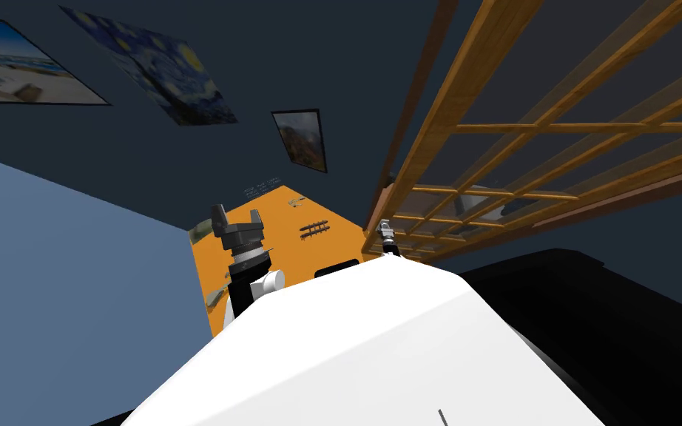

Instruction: Pull the door open

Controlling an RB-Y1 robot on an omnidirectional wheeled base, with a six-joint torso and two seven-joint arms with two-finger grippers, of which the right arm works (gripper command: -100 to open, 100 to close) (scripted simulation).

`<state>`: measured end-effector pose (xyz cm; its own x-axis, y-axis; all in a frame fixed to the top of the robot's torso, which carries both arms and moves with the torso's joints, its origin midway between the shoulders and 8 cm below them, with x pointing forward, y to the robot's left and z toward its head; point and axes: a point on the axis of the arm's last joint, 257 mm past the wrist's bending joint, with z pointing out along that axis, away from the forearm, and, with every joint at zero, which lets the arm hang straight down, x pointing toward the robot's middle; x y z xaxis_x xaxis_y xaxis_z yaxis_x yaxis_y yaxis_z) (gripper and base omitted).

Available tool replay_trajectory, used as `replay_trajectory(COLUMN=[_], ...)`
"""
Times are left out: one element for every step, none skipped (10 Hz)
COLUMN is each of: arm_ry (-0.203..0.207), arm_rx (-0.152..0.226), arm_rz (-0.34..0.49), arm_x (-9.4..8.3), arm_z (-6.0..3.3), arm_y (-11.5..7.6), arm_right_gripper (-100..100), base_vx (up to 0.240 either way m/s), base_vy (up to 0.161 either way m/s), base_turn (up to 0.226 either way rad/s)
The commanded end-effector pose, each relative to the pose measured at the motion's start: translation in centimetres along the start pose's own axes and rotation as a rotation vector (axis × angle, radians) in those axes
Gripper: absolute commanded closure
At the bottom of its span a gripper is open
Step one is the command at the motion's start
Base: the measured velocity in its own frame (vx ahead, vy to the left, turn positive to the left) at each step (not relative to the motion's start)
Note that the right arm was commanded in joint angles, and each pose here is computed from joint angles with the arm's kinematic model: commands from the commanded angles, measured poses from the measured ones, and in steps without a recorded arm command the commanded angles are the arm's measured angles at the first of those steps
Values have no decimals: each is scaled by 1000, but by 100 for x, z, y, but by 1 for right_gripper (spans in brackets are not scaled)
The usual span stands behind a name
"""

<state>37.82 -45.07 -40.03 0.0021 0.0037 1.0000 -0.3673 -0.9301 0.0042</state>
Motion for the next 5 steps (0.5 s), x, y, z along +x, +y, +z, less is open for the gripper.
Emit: replay_trajectory(arm_ry=[3,4,4,4,4], arm_rx=[-20,-36,-52,-67,-82], arm_rz=[3,3,3,3,3], arm_x=[7,8,9,10,10], arm_z=[1,1,1,0,-1], arm_y=[21,57,94,130,165], arm_right_gripper=[100,100,100,100,100], base_vx=[-208,-216,-220,-189,-184], base_vy=[-16,-35,-36,-44,-40], base_turn=[222,255,327,337,251])
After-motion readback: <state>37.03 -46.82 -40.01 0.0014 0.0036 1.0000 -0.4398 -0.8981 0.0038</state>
